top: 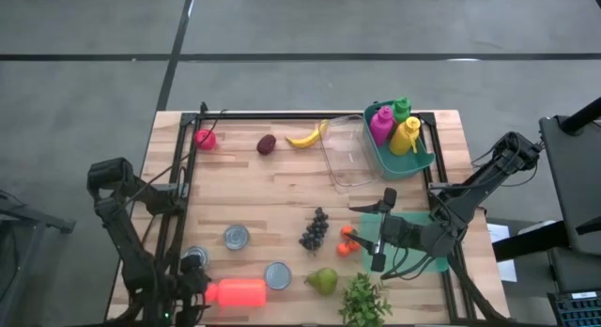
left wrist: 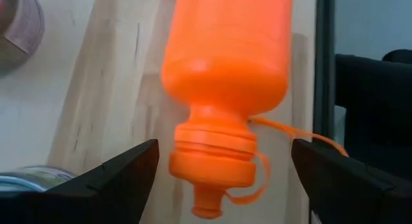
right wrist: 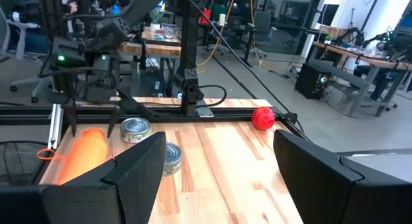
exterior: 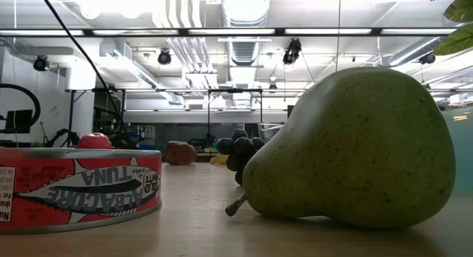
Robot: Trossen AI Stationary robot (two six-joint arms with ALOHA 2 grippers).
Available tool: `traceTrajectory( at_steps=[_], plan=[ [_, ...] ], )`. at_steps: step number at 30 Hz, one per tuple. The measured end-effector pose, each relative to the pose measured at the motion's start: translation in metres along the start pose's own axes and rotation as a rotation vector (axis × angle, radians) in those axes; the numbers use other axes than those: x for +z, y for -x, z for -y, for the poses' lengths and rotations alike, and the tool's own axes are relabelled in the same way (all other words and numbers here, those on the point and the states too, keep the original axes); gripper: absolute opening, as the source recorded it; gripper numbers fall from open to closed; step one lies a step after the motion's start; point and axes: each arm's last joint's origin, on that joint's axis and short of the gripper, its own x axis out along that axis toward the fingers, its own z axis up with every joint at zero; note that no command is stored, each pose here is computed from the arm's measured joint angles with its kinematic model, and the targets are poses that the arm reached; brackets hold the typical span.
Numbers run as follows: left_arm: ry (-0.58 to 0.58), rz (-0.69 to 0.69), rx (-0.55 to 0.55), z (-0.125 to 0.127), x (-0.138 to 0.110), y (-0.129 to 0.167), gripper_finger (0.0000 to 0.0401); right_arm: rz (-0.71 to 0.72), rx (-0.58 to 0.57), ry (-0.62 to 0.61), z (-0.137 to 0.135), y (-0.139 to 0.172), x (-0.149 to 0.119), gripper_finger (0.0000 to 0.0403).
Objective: Pick & Place Food Item
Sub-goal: Put the orange water bottle into the green bin
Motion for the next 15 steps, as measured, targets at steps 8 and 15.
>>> traceTrajectory(
  at_steps=[8,15],
  plan=[
    [0.026,-0.004,-0.024,-0.0061,-0.0051,-0.0078,0.0361,0.000,0.000,0.002,0.0000,0.0000,0.0000,0.0285],
    [0.029,-0.003,-0.031,-0.0071,-0.0059,-0.0092,0.0359,0.000,0.000,-0.001,0.0000,0.0000,0.0000,0.0285]
  ],
)
